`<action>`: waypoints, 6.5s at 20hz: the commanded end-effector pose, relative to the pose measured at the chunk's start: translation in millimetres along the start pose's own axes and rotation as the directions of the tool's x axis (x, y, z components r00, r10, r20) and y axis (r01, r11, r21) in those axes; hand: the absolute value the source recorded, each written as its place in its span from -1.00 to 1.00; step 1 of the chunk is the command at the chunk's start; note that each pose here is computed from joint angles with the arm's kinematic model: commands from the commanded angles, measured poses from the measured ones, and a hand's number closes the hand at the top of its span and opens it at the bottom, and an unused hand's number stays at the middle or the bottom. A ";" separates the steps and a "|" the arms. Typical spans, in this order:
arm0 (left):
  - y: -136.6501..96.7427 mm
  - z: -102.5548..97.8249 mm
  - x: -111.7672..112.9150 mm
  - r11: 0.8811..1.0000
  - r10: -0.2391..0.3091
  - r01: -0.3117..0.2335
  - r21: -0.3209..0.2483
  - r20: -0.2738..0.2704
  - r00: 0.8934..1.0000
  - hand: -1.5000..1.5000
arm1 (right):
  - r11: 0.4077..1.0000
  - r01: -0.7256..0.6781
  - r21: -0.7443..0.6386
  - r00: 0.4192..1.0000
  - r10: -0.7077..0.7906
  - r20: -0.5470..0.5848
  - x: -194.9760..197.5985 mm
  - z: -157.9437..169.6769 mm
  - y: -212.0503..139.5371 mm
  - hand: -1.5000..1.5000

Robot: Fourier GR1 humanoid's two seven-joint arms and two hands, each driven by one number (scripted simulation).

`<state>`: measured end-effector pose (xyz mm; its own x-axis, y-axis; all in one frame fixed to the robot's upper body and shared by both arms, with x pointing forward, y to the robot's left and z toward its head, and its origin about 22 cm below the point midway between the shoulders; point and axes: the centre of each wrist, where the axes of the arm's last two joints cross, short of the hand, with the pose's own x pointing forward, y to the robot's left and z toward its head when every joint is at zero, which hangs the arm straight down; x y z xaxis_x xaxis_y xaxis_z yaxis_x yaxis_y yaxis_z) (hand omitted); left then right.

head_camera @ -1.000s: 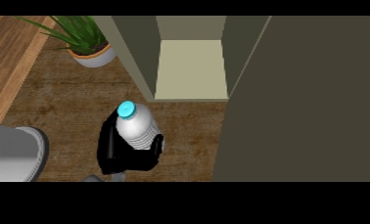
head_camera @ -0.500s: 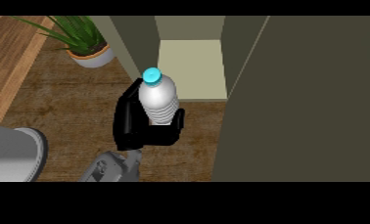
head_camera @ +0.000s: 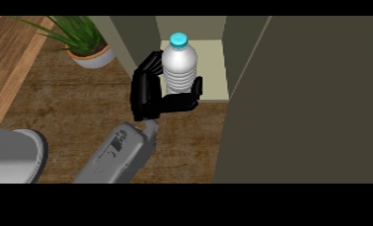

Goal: Pick up the bottled water, place it into the cabinet and close the cabinet

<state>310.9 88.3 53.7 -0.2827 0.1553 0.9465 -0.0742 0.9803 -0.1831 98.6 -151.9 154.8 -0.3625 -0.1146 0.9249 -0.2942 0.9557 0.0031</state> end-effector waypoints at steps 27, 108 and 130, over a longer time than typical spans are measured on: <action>-0.7 -95.2 -49.4 0.878 -0.443 0.458 0.138 -0.125 0.888 1.00 | 1.000 -0.002 0.031 1.000 0.001 0.018 26.8 12.3 -7.8 -1.00; 104.2 121.0 12.1 0.959 0.226 -0.222 -0.177 0.003 0.974 1.00 | 0.939 -0.013 0.345 0.999 0.030 -0.044 30.3 5.5 -2.2 1.00; 201.9 224.1 87.2 0.978 0.191 -0.186 -0.098 0.039 0.981 1.00 | 0.956 0.032 0.292 0.999 -0.022 -0.036 31.7 -84.5 76.7 1.00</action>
<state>76.1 252.3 41.6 -0.3374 0.3323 0.8808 0.0838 0.9425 -0.3235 127.0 -87.1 205.8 -0.3471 -0.1020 0.9323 -0.5586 0.8210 -0.1182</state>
